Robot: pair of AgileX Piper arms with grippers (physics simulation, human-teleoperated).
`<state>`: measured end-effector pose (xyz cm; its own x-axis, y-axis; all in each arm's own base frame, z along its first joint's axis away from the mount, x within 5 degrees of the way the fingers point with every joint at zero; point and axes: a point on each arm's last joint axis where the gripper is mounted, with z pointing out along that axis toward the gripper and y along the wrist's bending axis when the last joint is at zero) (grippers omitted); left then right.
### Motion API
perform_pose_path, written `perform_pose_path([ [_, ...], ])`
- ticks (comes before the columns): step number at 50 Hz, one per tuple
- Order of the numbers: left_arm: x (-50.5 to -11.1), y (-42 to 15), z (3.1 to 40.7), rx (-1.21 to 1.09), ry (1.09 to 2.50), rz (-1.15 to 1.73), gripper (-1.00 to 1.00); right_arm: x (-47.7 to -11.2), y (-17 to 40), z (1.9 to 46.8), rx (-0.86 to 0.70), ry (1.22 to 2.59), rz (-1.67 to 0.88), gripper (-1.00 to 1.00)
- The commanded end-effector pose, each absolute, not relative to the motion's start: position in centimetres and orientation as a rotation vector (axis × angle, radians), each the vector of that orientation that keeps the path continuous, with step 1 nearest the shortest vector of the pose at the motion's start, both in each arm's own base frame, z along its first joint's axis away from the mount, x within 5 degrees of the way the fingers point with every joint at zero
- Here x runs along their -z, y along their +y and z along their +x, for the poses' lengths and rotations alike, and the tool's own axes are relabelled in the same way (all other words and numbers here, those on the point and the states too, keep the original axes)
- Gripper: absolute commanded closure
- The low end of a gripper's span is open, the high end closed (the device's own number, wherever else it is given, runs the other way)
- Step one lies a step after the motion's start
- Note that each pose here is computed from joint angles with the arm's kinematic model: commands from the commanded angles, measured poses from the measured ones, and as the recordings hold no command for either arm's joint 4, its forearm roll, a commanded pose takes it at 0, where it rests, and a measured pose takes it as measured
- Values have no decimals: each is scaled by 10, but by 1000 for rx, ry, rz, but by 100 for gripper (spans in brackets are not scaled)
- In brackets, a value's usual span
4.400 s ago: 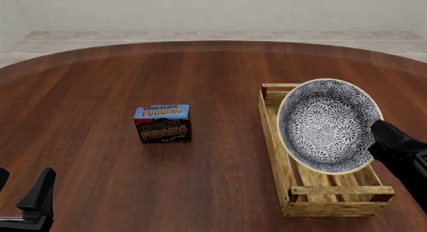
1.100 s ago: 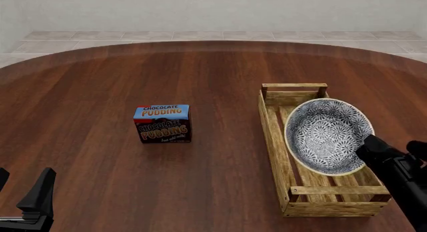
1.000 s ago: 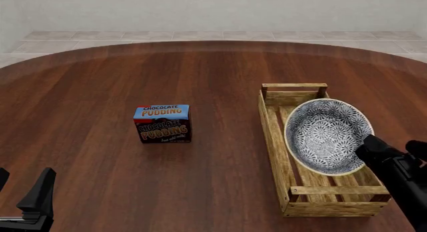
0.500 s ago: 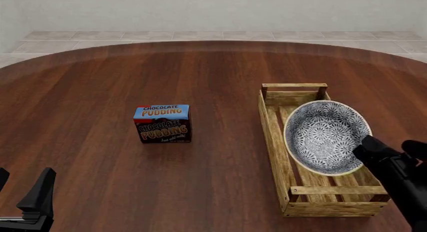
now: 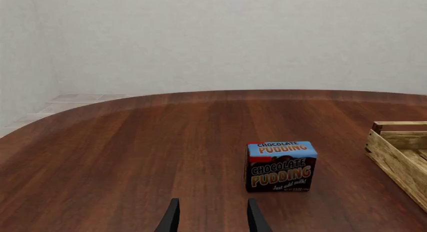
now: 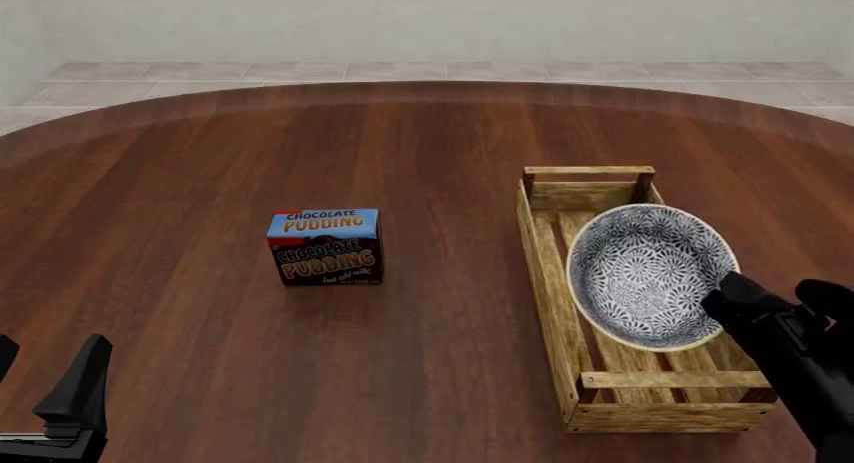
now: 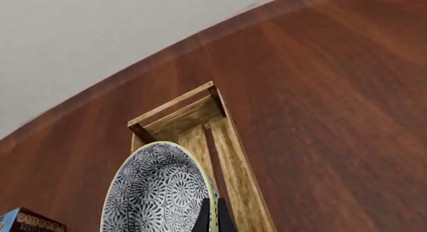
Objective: Pick up the bowl on the left and put it in the tray.
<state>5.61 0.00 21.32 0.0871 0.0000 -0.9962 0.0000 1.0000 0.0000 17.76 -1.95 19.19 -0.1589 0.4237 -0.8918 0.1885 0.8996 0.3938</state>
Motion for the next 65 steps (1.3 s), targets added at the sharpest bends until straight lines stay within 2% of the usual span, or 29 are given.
perform_pose_path([
  [1,-213,0,56,0,1484,0,-100,-192,-21,181,-218,1729,478,100],
  [65,-213,0,56,0,1484,0,-100,-183,-22,190,-192,1763,450,100],
])
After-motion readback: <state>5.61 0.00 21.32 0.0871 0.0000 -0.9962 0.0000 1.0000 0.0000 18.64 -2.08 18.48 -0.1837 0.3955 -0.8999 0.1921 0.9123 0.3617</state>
